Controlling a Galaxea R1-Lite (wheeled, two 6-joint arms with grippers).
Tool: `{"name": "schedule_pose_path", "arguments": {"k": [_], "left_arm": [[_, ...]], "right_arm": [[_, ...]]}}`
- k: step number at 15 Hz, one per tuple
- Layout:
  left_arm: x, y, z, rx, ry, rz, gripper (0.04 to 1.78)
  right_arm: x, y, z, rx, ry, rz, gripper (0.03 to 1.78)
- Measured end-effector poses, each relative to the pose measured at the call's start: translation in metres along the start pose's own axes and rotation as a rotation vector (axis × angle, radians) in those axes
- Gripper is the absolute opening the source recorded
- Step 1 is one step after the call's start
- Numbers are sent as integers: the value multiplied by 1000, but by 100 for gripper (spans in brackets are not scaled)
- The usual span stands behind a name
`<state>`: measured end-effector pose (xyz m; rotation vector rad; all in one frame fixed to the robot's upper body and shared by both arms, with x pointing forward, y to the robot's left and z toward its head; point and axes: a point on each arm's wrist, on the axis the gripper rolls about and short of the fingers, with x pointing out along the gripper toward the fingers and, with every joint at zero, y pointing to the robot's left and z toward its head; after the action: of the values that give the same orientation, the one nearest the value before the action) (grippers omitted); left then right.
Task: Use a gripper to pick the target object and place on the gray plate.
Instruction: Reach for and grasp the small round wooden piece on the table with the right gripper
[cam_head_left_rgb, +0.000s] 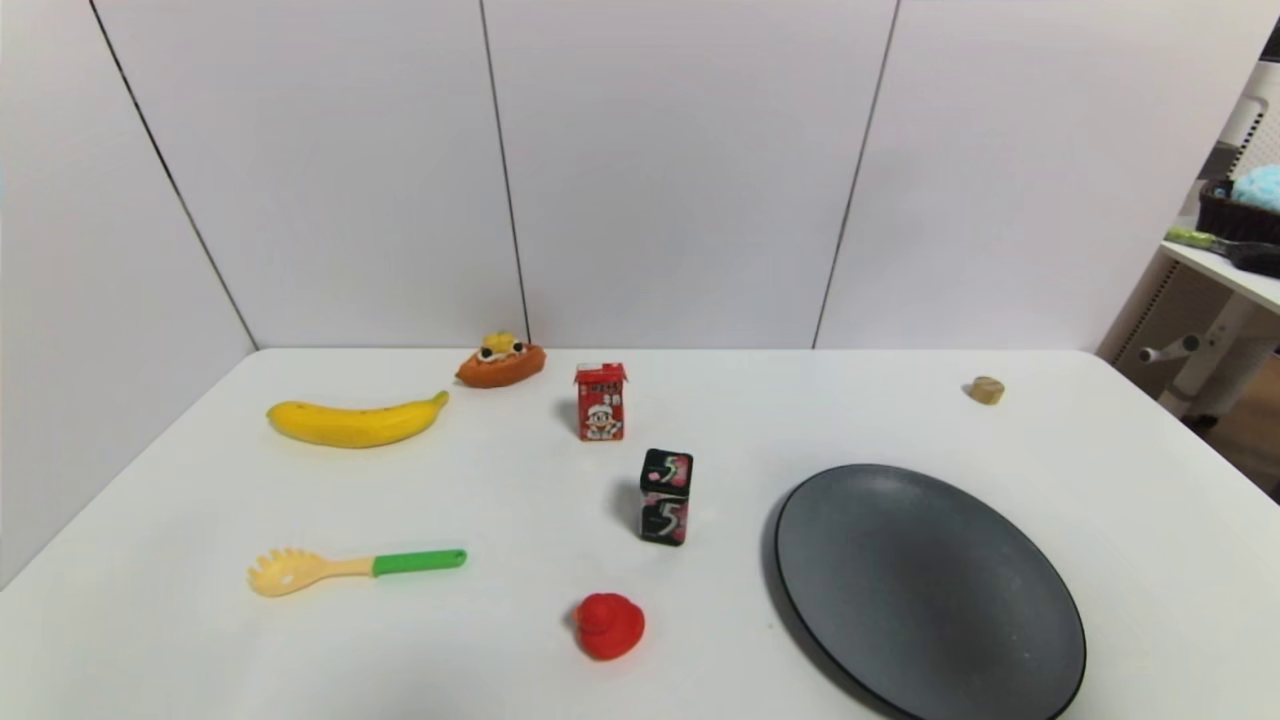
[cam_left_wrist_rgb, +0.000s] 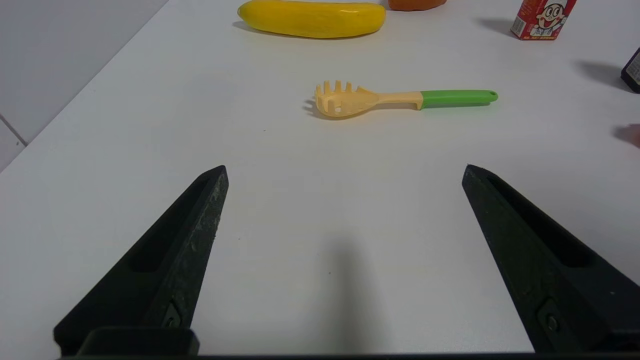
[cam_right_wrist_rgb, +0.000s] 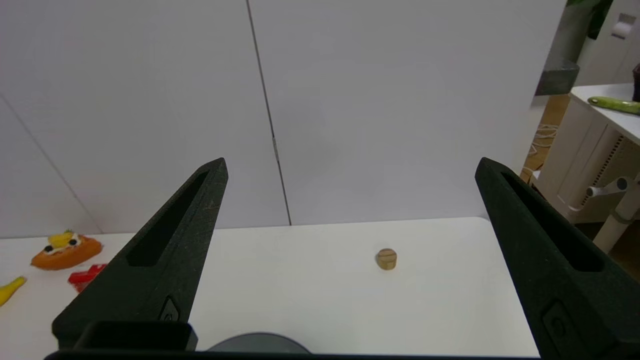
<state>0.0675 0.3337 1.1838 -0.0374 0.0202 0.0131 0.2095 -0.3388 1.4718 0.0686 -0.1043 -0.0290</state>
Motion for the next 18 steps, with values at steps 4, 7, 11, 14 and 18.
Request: {"name": "schedule_pose_path", "arguments": {"k": [4, 7, 11, 14, 18], "left_arm": [[0, 0, 0, 0, 0, 0, 169], [0, 0, 0, 0, 0, 0, 169], [0, 0, 0, 0, 0, 0, 169], [0, 0, 0, 0, 0, 0, 169], [0, 0, 0, 0, 0, 0, 169]], "right_arm": [[91, -10, -6, -6, 125, 34, 171], [149, -31, -35, -11, 269, 137, 171], [214, -60, -97, -36, 442, 194, 171], [245, -75, -141, -108, 539, 201, 171], [269, -84, -181, -186, 621, 234, 171]]}}
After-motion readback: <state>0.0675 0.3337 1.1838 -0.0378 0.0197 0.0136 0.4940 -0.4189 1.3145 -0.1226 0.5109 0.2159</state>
